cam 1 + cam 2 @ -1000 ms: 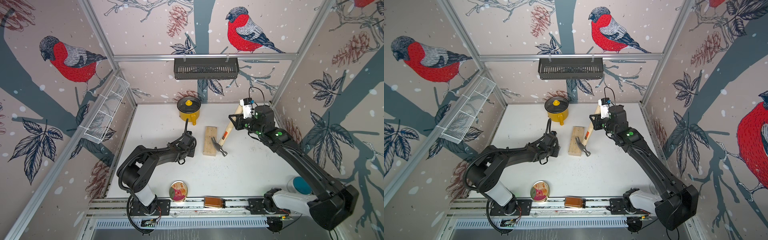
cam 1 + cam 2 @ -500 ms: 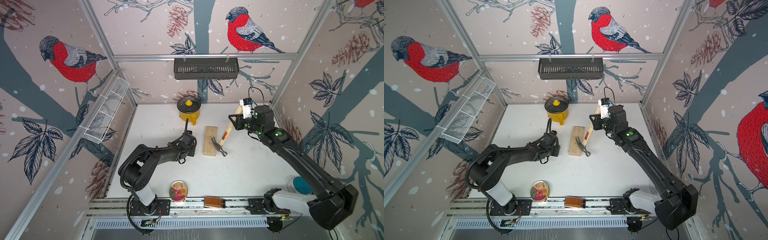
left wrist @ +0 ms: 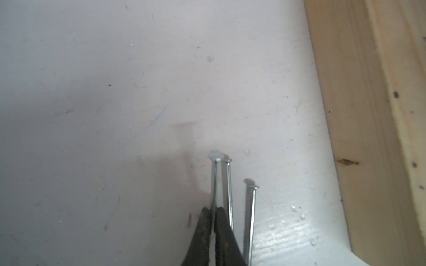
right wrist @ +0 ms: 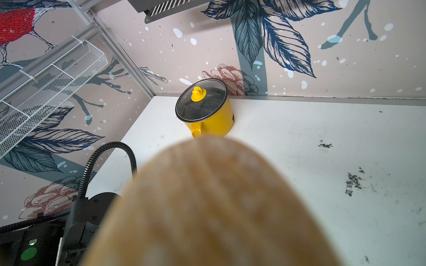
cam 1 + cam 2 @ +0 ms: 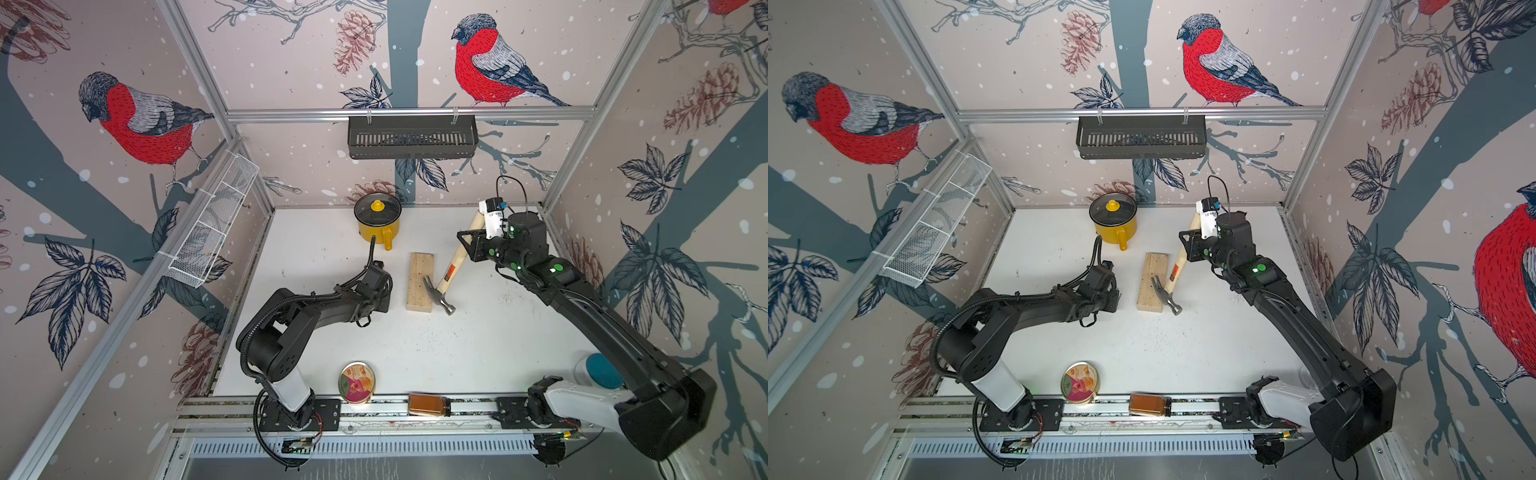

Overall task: Use a claw hammer to pull out a nail
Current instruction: Place the nail at the center of the board.

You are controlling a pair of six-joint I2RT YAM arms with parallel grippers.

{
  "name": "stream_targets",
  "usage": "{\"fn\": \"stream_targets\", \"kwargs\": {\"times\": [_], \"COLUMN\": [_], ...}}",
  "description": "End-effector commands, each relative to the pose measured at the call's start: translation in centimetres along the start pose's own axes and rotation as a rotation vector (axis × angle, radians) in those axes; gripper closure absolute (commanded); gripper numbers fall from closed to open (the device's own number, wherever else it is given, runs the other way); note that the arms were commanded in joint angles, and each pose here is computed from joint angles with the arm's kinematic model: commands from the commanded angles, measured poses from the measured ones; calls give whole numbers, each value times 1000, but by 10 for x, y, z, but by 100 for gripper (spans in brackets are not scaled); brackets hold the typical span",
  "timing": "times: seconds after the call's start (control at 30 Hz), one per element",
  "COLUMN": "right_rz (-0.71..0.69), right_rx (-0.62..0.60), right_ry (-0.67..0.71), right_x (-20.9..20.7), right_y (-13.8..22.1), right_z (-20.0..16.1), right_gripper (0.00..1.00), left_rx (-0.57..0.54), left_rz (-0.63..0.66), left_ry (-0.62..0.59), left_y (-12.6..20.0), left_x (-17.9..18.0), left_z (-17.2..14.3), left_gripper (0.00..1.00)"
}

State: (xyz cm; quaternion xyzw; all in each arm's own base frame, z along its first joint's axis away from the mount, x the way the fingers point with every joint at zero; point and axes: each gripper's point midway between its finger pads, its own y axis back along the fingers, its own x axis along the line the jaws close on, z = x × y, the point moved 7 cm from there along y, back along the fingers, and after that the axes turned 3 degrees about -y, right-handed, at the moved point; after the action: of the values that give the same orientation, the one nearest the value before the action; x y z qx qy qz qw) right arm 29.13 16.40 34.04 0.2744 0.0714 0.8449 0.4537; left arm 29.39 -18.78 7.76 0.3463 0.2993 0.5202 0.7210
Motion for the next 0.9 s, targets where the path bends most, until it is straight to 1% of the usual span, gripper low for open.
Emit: {"fn": "stream_targets", "kwargs": {"times": [0.0, 0.07, 0.13, 0.47, 0.67, 0.87], "right_rz": [45, 45, 45, 46, 53, 59], "right_rx": [-91, -90, -90, -97, -105, -106], "right_ry": [12, 10, 10, 11, 13, 7], "right_x": [9, 9, 9, 10, 12, 13], "right_y": [6, 6, 7, 10, 12, 12], "right_z": [17, 17, 17, 19, 22, 22], "right_gripper": [100, 100, 100, 100, 100, 100], "left_rx": [25, 21, 18, -13, -65, -148], "left_rz": [3, 3, 2, -17, -28, -68], "left_ry": [11, 12, 12, 20, 33, 43], "left_y": [3, 4, 5, 14, 29, 52], "left_x": [2, 2, 1, 0, -1, -3], "left_z": [-4, -4, -3, 3, 13, 25], "left_gripper": [85, 82, 81, 81, 81, 79]}}
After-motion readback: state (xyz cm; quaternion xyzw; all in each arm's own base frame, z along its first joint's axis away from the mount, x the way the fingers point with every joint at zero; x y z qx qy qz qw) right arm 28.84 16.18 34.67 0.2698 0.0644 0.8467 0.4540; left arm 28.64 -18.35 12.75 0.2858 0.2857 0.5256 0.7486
